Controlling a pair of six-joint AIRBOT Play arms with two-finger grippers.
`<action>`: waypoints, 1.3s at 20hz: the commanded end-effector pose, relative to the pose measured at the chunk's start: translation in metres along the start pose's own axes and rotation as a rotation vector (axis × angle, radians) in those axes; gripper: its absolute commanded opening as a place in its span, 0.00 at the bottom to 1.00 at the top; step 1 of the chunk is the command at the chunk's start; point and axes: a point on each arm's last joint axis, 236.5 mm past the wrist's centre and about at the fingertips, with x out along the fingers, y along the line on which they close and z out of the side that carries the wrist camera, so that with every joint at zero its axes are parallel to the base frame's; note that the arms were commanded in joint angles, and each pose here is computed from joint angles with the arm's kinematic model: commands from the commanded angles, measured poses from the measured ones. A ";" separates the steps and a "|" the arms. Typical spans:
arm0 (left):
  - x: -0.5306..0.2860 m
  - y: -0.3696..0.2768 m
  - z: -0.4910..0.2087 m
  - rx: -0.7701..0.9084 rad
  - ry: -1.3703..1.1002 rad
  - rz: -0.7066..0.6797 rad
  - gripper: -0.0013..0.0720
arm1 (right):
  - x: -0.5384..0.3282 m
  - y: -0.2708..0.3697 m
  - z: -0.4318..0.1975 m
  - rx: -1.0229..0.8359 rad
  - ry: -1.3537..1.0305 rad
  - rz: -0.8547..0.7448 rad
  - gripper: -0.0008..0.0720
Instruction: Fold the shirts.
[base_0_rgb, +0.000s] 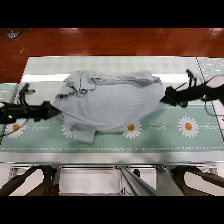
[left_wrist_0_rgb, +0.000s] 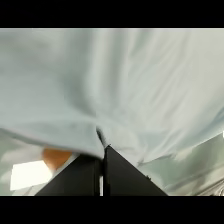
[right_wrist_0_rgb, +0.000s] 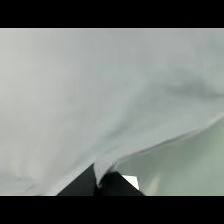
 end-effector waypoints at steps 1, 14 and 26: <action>-0.076 -0.102 0.079 0.208 -0.256 -0.136 0.05 | -0.102 0.090 0.069 -0.241 -0.267 0.069 0.05; -0.424 -0.337 0.034 0.876 -1.201 0.246 0.05 | -0.471 0.238 -0.064 -0.751 -1.121 -0.052 0.05; -0.373 -0.243 -0.005 0.815 -0.920 0.468 0.05 | -0.361 0.173 -0.114 -0.650 -0.706 -0.069 0.05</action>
